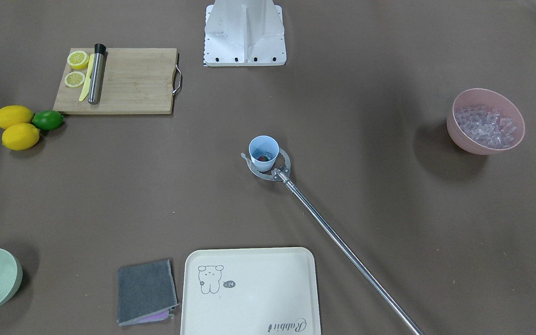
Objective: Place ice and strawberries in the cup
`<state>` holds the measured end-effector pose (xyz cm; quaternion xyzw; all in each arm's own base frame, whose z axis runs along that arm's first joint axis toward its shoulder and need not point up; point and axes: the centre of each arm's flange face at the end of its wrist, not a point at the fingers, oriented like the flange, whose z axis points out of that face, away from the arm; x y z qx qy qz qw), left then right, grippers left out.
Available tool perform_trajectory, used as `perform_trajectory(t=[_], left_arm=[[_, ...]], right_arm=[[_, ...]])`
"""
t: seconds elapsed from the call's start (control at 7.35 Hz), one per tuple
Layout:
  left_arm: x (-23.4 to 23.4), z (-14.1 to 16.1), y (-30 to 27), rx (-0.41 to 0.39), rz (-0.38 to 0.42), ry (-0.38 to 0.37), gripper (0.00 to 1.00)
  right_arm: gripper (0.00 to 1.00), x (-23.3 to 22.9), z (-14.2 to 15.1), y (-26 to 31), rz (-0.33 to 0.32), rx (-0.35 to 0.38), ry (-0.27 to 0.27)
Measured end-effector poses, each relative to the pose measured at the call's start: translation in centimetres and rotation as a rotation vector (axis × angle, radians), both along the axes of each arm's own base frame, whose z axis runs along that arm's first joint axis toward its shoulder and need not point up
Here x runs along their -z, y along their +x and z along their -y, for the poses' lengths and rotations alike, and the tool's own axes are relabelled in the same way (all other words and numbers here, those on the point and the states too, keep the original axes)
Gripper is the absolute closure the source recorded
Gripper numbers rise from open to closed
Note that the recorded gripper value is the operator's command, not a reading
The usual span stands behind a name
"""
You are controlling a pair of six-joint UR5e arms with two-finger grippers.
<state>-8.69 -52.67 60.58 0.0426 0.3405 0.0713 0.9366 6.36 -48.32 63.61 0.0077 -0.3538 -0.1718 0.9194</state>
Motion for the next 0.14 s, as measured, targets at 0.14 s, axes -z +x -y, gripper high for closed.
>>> perform_trajectory(t=[0.14], left_arm=[[0.00, 0.01, 0.02, 0.000, 0.000, 0.000, 0.02]], right_arm=[[0.00, 0.12, 0.02, 0.00, 0.000, 0.000, 0.002]])
